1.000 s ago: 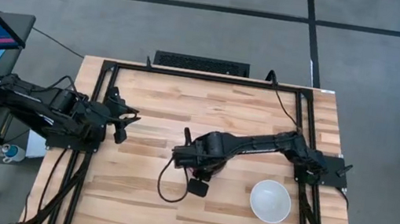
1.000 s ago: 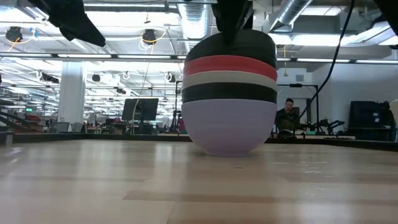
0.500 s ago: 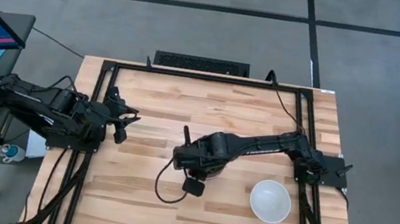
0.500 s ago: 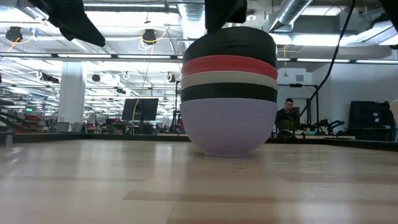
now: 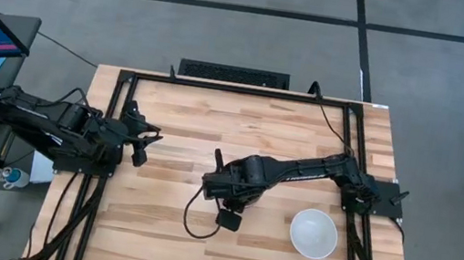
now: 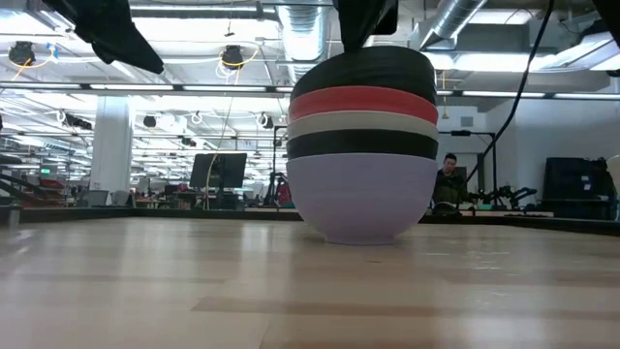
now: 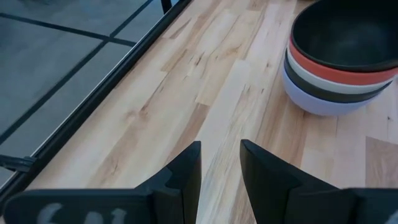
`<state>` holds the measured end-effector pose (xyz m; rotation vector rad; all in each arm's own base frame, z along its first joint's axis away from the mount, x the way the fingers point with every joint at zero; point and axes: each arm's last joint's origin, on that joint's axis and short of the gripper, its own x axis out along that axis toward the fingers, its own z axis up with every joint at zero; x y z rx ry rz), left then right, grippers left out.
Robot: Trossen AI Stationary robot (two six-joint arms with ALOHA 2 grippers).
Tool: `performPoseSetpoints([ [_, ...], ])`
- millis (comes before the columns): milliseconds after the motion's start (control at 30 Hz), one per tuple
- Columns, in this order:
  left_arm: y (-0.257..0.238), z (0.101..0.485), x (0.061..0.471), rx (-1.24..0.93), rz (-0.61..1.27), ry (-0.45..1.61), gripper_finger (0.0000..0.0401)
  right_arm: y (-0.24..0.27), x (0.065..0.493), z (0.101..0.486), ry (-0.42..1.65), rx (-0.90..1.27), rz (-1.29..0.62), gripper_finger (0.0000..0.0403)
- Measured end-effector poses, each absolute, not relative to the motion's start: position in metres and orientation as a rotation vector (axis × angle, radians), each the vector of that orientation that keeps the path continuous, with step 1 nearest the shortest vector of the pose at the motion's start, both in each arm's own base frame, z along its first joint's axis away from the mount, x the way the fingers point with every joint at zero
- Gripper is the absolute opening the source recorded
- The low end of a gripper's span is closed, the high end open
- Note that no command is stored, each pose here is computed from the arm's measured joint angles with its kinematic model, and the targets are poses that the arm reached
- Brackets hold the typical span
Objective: Nest bowls inside each other
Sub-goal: Stack the black bowl on top of the orange bowl
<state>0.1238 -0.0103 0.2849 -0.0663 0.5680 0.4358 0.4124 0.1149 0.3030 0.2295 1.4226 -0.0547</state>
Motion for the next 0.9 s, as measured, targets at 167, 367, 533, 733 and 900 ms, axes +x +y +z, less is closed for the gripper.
performPoseSetpoints([
  [167,-0.0103,0.2849,0.1238,-0.067,0.436,0.568,0.0103,0.1163,0.4120,0.3030,1.427,0.255,-0.060,0.0111],
  [367,-0.0102,0.2849,0.1238,-0.067,0.437,0.567,0.0103,0.1212,0.4097,0.3029,1.440,0.264,-0.054,0.0156],
  [533,-0.0102,0.2850,0.1238,-0.076,0.440,0.565,0.0103,0.1210,0.4044,0.3021,1.478,0.226,-0.100,0.0163],
  [733,-0.0102,0.2850,0.1238,-0.076,0.440,0.565,0.0103,0.1198,0.4046,0.3019,1.466,0.197,-0.131,0.0113],
  [900,-0.0102,0.2850,0.1238,-0.076,0.440,0.565,0.0103,0.1211,0.4064,0.2993,1.474,0.208,-0.109,0.0087],
])
